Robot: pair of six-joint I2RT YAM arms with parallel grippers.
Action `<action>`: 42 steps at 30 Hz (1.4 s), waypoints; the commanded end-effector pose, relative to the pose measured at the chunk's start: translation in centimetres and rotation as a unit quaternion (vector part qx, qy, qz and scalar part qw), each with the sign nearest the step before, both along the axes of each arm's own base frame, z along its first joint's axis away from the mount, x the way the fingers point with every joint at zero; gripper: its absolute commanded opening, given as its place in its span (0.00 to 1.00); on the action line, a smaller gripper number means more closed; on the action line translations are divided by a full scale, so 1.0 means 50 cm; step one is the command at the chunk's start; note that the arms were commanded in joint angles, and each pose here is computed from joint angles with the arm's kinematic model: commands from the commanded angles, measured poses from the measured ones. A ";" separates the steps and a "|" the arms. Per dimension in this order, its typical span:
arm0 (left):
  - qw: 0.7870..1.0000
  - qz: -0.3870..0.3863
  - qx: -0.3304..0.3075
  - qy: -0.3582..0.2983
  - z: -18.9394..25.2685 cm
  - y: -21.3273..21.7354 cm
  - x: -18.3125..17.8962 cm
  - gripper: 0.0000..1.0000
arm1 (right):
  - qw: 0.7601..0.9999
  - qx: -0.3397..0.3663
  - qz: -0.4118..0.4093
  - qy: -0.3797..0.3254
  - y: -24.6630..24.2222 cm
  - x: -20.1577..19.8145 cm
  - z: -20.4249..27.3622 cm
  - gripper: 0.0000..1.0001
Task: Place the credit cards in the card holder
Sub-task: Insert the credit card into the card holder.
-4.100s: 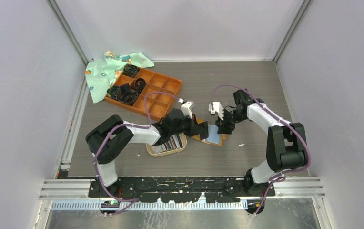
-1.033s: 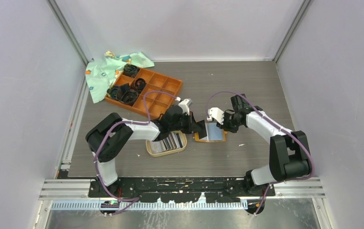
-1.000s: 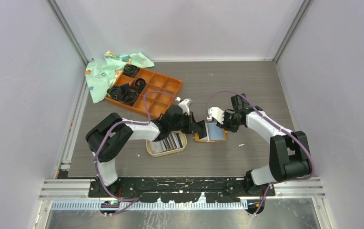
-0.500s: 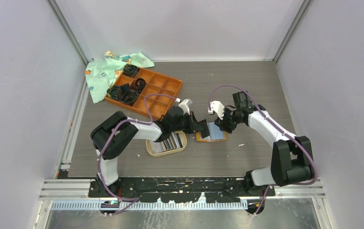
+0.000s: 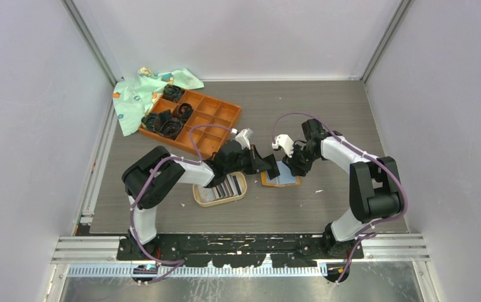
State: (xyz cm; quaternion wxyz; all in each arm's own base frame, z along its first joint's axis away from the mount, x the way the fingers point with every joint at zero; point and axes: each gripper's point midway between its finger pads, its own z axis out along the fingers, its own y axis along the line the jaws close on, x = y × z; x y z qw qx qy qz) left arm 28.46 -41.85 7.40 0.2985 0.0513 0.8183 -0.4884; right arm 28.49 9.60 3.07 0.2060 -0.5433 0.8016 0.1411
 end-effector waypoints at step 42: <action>0.991 0.036 0.024 0.129 -0.084 0.002 -0.019 0.00 | 0.999 -0.025 -0.002 0.034 -0.015 -0.004 -0.017 0.37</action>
